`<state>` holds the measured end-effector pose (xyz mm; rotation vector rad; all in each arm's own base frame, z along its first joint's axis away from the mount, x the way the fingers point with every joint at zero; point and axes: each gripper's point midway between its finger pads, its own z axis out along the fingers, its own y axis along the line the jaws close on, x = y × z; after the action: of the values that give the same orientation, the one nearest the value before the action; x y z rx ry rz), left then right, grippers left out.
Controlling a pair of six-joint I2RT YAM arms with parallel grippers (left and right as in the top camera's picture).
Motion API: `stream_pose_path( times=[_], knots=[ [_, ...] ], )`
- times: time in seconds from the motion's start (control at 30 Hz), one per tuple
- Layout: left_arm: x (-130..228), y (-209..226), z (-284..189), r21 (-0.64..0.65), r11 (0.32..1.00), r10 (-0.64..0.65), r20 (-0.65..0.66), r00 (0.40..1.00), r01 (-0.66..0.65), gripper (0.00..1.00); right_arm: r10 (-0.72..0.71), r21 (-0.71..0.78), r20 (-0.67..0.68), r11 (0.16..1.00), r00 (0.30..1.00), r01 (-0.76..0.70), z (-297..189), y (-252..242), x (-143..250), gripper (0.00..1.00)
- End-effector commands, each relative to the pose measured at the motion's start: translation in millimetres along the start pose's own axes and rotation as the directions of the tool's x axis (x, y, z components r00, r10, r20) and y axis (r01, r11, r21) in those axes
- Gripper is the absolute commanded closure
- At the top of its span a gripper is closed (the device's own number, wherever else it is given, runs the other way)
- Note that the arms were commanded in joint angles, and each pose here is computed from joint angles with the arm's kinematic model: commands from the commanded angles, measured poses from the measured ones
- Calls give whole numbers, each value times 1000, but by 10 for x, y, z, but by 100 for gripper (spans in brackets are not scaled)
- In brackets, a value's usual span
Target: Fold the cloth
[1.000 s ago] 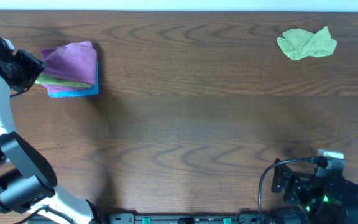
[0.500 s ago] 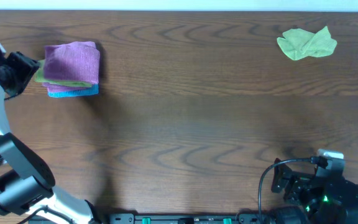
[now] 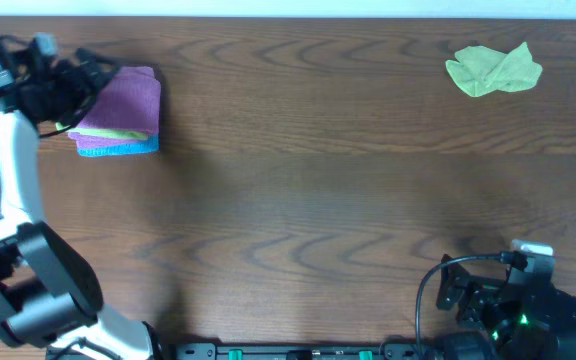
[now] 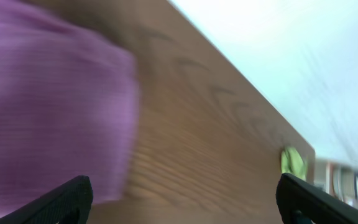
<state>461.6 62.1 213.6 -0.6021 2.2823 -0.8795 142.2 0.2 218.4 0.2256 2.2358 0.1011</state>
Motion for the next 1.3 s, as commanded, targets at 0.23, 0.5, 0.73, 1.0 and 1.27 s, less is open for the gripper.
stream_pose_path(
  times=[0.23,0.5,0.73,1.0,1.27],
  knots=[
    [150,-1208,-490,129,966,210,122,970,-225,5,22,19,3,1000,1000,-22,6,-35,2,1],
    [283,-1613,-850,190,825,493,218,842,-532,4,22,20,3,1000,1000,-22,6,-36,2,1],
    [519,-1703,-1238,69,739,637,249,729,-670,5,22,19,3,1000,1000,-22,6,-35,2,1],
    [815,-1458,-1758,-278,704,710,256,656,-654,5,22,19,3,1000,1000,-22,6,-35,2,1],
    [1343,-1026,-1787,-326,674,738,326,590,-663,5,22,19,3,1000,1000,-22,6,-35,2,1]
  ],
)
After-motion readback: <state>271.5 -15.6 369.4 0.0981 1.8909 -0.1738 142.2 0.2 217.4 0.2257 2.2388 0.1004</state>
